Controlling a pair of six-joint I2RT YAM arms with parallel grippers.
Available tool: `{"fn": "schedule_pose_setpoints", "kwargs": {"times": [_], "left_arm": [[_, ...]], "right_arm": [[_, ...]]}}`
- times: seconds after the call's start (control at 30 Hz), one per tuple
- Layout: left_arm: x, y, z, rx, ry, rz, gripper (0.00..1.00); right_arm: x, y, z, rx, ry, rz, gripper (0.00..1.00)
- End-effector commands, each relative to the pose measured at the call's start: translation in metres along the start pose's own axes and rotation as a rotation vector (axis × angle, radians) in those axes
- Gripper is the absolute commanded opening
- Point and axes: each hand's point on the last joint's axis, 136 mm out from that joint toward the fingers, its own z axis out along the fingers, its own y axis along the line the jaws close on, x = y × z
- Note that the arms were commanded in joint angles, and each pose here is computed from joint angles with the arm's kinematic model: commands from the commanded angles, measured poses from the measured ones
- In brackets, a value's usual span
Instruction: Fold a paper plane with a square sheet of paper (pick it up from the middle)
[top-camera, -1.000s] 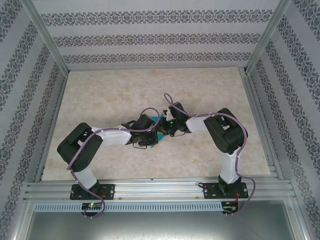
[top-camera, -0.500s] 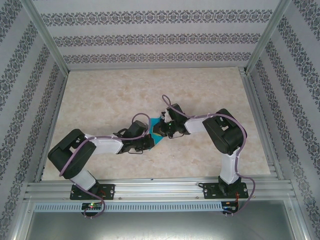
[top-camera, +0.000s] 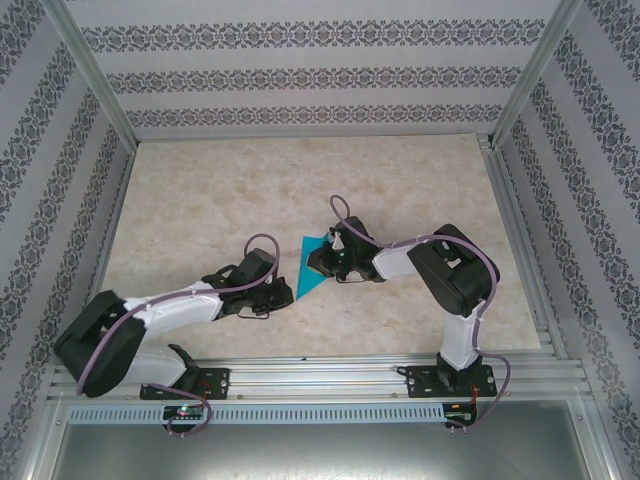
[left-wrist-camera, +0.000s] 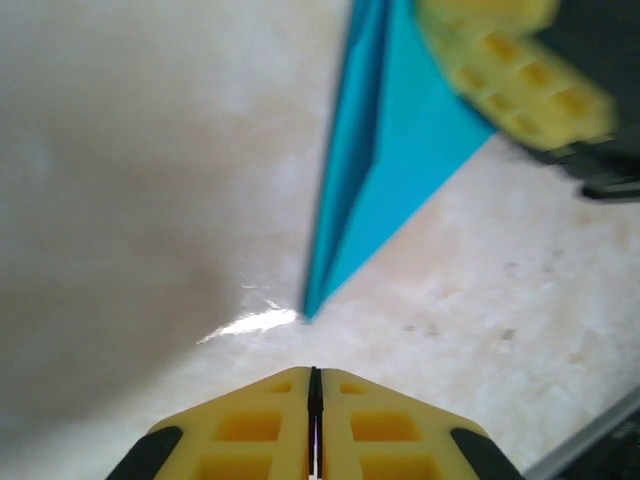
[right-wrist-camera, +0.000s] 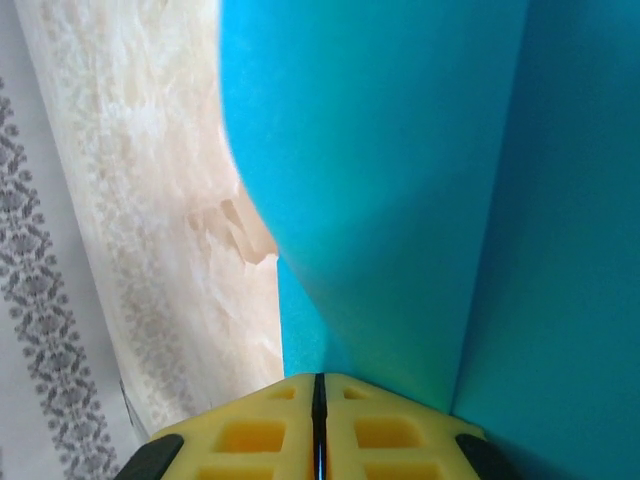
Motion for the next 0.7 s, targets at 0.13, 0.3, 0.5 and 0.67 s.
{"fn": "schedule_pose_setpoints", "kwargs": {"times": [0.13, 0.3, 0.5, 0.67], "left_arm": [[-0.029, -0.040, 0.000, 0.065, -0.045, 0.036, 0.13], [-0.036, -0.041, 0.028, 0.056, -0.028, 0.022, 0.11], [-0.038, -0.011, 0.051, -0.055, -0.032, 0.003, 0.11], [-0.021, 0.024, 0.060, -0.149, 0.005, -0.046, 0.07]], "right_arm": [[0.022, -0.064, -0.003, 0.214, -0.048, 0.162, 0.12], [0.022, -0.060, -0.004, 0.206, -0.047, 0.154, 0.12], [0.022, -0.052, -0.002, 0.186, -0.037, 0.139, 0.12], [0.019, -0.046, -0.005, 0.180, -0.043, 0.117, 0.13]]}}
